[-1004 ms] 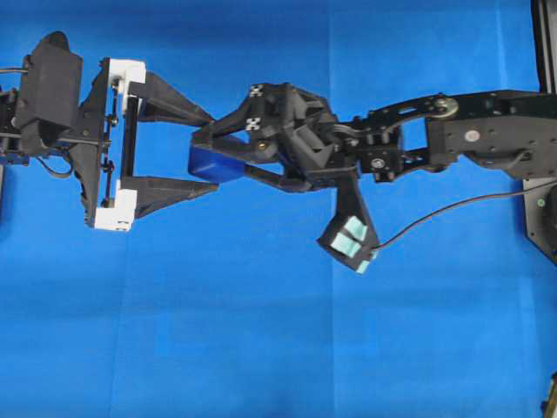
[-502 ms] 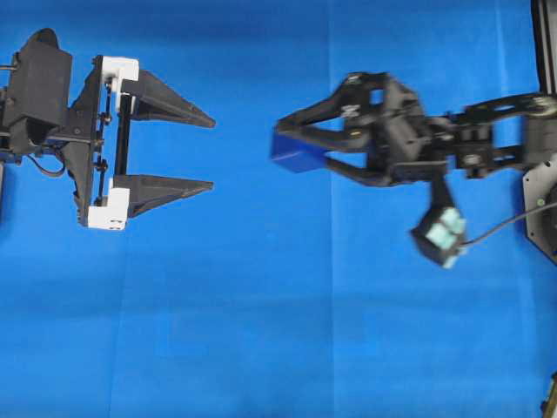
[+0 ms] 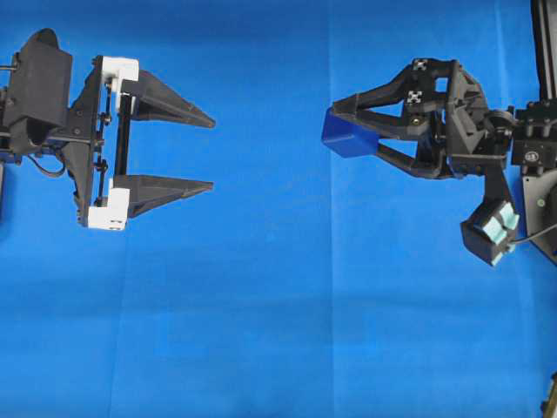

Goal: Handover the blue block to the right arm after grasping it with the left arm, then place it in the designated position.
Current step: 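Pull the cube away to the right with the right gripper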

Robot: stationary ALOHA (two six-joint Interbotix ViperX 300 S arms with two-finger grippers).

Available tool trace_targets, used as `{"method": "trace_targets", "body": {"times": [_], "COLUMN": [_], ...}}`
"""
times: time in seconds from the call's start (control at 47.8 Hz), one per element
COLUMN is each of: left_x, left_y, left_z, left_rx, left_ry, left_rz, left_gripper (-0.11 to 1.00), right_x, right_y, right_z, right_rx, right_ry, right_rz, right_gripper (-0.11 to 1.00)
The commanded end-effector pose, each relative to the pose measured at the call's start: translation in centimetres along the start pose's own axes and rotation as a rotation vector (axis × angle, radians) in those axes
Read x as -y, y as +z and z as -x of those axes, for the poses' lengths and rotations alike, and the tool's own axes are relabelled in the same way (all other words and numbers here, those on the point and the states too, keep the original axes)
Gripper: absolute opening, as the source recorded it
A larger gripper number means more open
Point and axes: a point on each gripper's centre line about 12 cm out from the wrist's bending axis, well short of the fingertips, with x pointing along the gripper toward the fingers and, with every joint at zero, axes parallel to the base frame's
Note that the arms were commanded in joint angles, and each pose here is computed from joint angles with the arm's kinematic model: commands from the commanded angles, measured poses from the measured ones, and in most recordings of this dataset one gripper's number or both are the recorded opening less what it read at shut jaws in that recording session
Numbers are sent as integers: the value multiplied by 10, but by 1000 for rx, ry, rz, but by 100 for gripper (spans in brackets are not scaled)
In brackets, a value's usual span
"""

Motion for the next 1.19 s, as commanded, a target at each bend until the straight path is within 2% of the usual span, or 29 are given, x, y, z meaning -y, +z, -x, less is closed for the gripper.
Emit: {"method": "trace_targets", "body": {"times": [0.0,0.188,0.314,0.628,0.816,0.941,1.172], "left_x": [0,0,0,0,0,0,0], "left_y": [11,10,11,10,11,11,11], "left_z": [2,2,2,2,2,2,2], "left_rx": [32,31,32,31,32,32,32], "left_ry": [0,0,0,1,0,0,0], "left_rz": [-1,-3,-3,-1,-3,-3,-3], "left_gripper": [93,93,93,93,93,93,93], "right_x": [7,6,7,9,9,9,9], "right_y": [4,3,5,7,8,7,7], "right_z": [3,4,6,17,22,23,23], "right_rx": [12,12,23,53,65,63,56], "right_ry": [-19,-16,-9,-1,12,19,27], "right_rz": [-8,-20,-115,-507,-803,-964,-1186], "right_gripper": [44,44,44,44,44,44,44]}}
